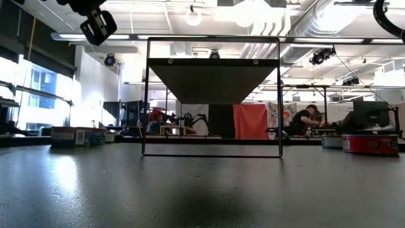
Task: Stack canned seafood by type on shelf
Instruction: Put the blue-pink tuna can on the shelf
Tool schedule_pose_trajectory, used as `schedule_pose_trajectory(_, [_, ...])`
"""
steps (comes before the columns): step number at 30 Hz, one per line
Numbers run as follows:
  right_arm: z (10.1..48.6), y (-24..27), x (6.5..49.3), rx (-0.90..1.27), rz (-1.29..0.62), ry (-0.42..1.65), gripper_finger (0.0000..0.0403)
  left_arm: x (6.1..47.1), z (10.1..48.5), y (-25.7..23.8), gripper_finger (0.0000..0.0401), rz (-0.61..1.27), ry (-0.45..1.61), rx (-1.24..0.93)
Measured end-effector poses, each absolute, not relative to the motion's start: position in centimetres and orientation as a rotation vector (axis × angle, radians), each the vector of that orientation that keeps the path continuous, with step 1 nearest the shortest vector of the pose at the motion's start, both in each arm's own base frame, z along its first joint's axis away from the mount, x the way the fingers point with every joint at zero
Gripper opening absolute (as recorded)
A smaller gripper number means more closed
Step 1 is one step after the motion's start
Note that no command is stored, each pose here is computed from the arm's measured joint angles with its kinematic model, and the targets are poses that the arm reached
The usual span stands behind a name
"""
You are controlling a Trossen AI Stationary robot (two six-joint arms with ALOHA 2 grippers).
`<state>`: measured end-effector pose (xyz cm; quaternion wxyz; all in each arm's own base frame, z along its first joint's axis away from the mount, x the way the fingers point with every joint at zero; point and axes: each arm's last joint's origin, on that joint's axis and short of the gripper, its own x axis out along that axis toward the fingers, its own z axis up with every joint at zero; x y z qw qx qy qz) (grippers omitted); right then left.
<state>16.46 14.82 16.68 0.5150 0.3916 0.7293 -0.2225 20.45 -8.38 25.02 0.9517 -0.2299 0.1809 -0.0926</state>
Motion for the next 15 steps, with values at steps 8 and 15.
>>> schedule_pose_trajectory(8, [15.7, 14.2, 19.6, 0.896, -0.312, 1.619, 0.0000, 20.1, 25.0, -9.0, 0.0000, -0.126, 0.333, -0.373])
schedule_pose_trajectory(15, [15.8, 12.5, 22.6, 0.856, -0.255, 1.326, 0.0000, 20.1, 25.0, -9.0, 0.0000, -0.115, 0.329, -0.362])
